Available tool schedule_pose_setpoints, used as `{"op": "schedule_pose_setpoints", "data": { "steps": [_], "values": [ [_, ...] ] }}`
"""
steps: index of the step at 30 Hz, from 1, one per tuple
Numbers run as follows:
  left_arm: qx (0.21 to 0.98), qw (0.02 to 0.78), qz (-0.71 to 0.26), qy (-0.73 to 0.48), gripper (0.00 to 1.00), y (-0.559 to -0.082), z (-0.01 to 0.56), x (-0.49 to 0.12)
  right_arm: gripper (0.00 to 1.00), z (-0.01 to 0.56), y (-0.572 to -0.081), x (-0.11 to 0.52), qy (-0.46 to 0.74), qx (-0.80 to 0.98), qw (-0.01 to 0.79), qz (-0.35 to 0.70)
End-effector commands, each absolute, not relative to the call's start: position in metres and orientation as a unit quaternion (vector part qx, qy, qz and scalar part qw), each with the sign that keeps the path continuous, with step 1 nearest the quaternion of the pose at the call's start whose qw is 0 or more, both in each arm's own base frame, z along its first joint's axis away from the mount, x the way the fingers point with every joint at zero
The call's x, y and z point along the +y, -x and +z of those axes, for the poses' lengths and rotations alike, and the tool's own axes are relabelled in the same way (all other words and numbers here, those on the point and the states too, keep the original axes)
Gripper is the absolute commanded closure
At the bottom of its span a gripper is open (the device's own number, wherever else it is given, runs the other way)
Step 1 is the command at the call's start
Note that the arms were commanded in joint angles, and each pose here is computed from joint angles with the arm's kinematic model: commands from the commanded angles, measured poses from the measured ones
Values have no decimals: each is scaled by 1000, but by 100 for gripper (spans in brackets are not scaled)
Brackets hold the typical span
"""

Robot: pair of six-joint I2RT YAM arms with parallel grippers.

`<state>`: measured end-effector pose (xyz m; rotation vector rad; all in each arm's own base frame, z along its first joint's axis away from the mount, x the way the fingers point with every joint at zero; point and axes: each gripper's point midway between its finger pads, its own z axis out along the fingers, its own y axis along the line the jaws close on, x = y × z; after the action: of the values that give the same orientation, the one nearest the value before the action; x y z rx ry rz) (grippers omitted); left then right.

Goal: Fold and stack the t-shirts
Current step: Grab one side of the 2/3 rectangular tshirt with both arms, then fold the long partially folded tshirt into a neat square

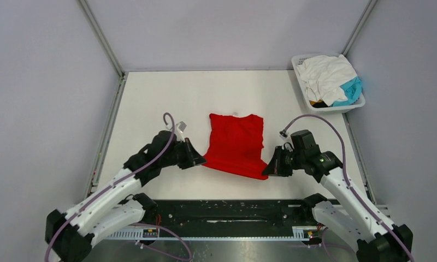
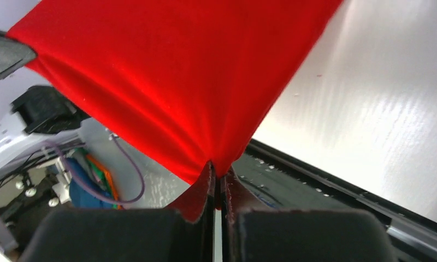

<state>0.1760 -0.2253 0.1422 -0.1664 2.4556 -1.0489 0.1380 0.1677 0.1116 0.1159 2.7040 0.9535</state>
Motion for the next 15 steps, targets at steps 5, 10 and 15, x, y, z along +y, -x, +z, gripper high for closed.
{"op": "schedule_pose_setpoints", "data": {
  "steps": [5,10,15],
  "values": [
    [878,327,-338,92,100,-185,192,-188,100,166,-117,181,9,908,132,398],
    [877,352,-309,105,100,-204,201,-184,100,172,-136,190,3,901,144,408],
    [873,388,-265,129,100,-238,211,-176,100,170,-163,187,-8,914,167,368]
  ]
}}
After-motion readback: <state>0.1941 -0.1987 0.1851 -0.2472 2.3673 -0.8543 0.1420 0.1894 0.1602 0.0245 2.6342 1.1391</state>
